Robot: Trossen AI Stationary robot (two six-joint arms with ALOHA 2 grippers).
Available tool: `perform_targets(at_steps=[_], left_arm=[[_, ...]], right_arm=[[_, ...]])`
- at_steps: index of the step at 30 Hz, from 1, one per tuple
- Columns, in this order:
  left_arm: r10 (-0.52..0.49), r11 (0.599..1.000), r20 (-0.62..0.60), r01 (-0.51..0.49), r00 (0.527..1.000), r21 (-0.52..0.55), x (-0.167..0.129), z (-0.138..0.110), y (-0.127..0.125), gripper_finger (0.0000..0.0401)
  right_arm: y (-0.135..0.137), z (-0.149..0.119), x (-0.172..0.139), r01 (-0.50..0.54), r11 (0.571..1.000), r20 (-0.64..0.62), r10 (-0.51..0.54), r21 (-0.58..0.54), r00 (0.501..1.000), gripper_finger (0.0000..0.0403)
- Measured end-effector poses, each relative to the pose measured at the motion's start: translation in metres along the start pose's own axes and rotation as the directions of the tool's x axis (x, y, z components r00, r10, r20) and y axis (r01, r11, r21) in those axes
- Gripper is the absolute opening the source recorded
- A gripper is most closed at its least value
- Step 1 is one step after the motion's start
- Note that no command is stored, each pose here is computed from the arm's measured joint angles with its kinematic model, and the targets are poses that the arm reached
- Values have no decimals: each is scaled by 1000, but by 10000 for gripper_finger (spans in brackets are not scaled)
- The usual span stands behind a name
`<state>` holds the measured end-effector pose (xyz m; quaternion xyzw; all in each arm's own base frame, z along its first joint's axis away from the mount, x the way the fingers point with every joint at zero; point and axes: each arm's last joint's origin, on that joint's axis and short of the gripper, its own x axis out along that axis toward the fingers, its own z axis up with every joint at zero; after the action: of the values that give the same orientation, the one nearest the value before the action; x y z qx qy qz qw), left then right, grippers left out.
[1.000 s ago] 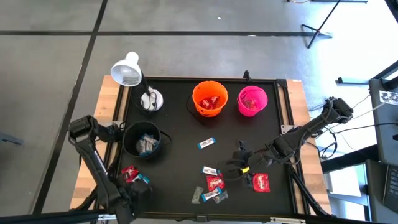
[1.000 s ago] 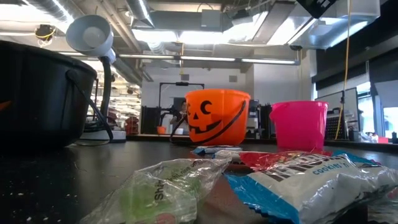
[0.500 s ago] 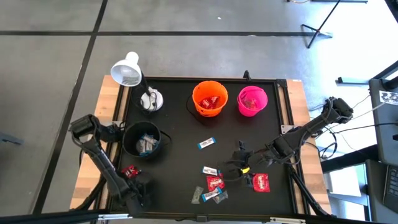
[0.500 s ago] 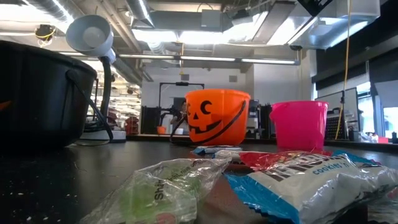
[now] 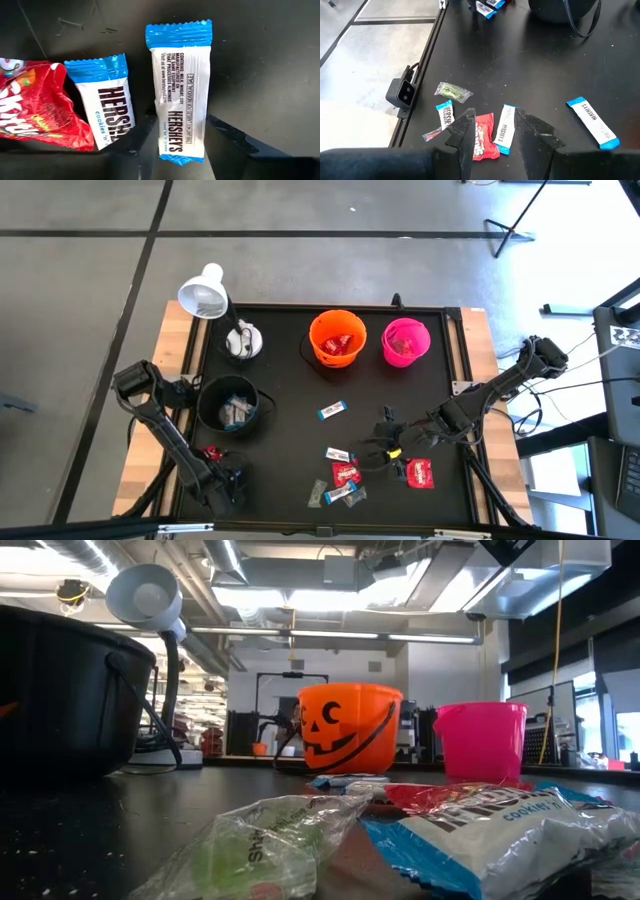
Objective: Sort candy
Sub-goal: Put the white candy into the black bucket
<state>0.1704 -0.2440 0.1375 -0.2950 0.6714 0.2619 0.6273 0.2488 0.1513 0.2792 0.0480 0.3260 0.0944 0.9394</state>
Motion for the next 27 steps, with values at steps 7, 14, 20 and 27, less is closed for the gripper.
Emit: perform_targets(at_steps=[7,14,20,27], left_arm=[[-9,999,1,9,1000,48,-5,-1,-5,76],[-105,990,100,94,989,107,-28,-5,-26,64],[-172,975,240,130,955,181,-67,-7,-43,64],[-58,983,347,-6,936,183,-137,-13,-38,64]], right_arm=[[0,0,0,0,1000,0,0,6,1000,133],[0,0,0,0,1000,0,0,7,1000,133],[0,0,0,1,1000,1,-1,8,1000,133],[0,0,0,1,1000,1,-1,8,1000,133]])
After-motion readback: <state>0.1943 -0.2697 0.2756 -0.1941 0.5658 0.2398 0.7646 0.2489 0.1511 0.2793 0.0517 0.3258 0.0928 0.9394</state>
